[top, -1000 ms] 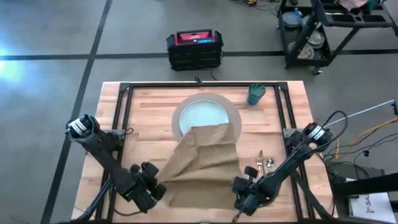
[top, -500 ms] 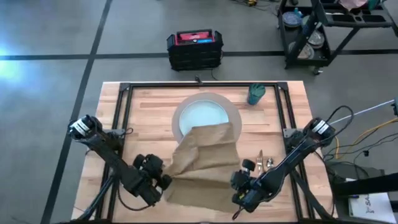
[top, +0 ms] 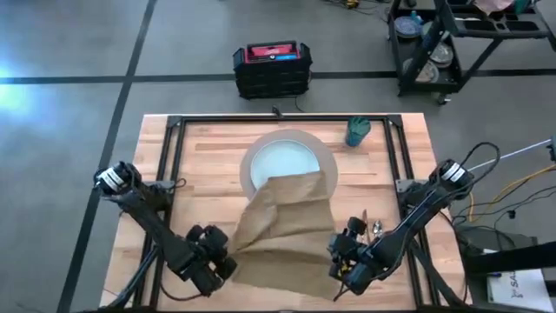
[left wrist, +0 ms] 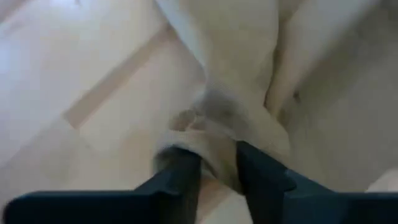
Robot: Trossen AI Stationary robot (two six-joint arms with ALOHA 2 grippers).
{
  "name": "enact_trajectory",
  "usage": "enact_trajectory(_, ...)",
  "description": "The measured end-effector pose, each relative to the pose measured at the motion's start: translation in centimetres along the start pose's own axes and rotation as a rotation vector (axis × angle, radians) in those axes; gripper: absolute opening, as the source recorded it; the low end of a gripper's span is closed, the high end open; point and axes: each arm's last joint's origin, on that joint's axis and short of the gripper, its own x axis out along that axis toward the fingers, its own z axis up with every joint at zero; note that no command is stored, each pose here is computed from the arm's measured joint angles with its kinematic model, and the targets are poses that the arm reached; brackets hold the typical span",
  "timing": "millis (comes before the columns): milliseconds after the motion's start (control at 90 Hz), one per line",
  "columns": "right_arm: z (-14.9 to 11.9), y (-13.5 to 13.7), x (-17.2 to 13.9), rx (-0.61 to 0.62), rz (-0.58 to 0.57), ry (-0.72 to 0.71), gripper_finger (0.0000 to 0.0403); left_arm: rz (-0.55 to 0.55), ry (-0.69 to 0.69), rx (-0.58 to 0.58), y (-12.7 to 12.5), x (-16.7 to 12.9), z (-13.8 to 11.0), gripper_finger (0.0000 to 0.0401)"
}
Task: Set table place
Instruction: Fold the brown table napkin
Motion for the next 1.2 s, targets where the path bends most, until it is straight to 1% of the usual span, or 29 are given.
enact_trajectory(144, -0.1, 0.0, 0.0, 0.004, 0.002, -0.002, 0.0176, -0.043, 0.005, 0.005, -0.5, 0.0, 0.1, 0.0214)
enact_trajectory(300, 0.0, 0.2, -0.2, -0.002, 0.010, -0.004, 0.0175, -0.099, 0.005, 0.018, -1.0, -0.1, 0.7, 0.0311)
enact_trajectory(389, 0.0, 0.2, -0.2, -0.012, 0.009, -0.005, 0.0176, -0.102, 0.003, 0.013, -1.0, -0.1, 1.2, 0.0354)
enact_trajectory(478, 0.1, 0.2, -0.2, -0.017, 0.010, -0.006, 0.0174, -0.093, -0.024, -0.005, -0.8, -0.2, 2.0, 0.0383)
enact_trajectory(567, 0.1, 0.2, -0.2, -0.020, 0.009, -0.006, 0.0170, -0.089, -0.103, -0.026, -0.4, -0.6, 2.9, 0.0396)
enact_trajectory(644, 0.1, 0.2, -0.2, -0.023, 0.009, -0.006, 0.0168, -0.052, -0.194, -0.038, 0.4, -1.1, 3.8, 0.0398)
enact_trajectory(700, 0.1, 0.2, -0.2, -0.022, 0.010, -0.007, 0.0167, -0.009, -0.215, -0.060, 1.2, -1.5, 4.3, 0.0394)
enact_trajectory(767, 0.1, 0.2, -0.2, -0.018, 0.011, -0.006, 0.0167, 0.047, -0.201, -0.073, 1.9, -1.6, 4.6, 0.0391)
enact_trajectory(833, 0.0, 0.2, -0.3, -0.017, 0.013, -0.006, 0.0167, 0.084, -0.148, -0.087, 2.2, -1.5, 4.4, 0.0390)
enact_trajectory(944, -0.2, 0.2, -0.3, -0.020, 0.014, -0.006, 0.0166, 0.115, -0.033, -0.113, 2.0, -0.2, 3.3, 0.0390)
enact_trajectory(1011, -0.3, 0.2, -0.2, -0.015, 0.011, -0.005, 0.0163, 0.125, 0.002, -0.128, 1.8, 0.6, 2.4, 0.0389)
enact_trajectory(1133, -0.4, 0.1, 0.0, -0.002, -0.004, -0.026, 0.0158, 0.181, -0.016, -0.152, 2.0, 1.3, 1.8, 0.0389)
enact_trajectory(1200, -0.4, 0.2, 0.0, 0.001, -0.004, -0.028, 0.0156, 0.191, -0.079, -0.156, 2.1, 1.1, 2.0, 0.0389)
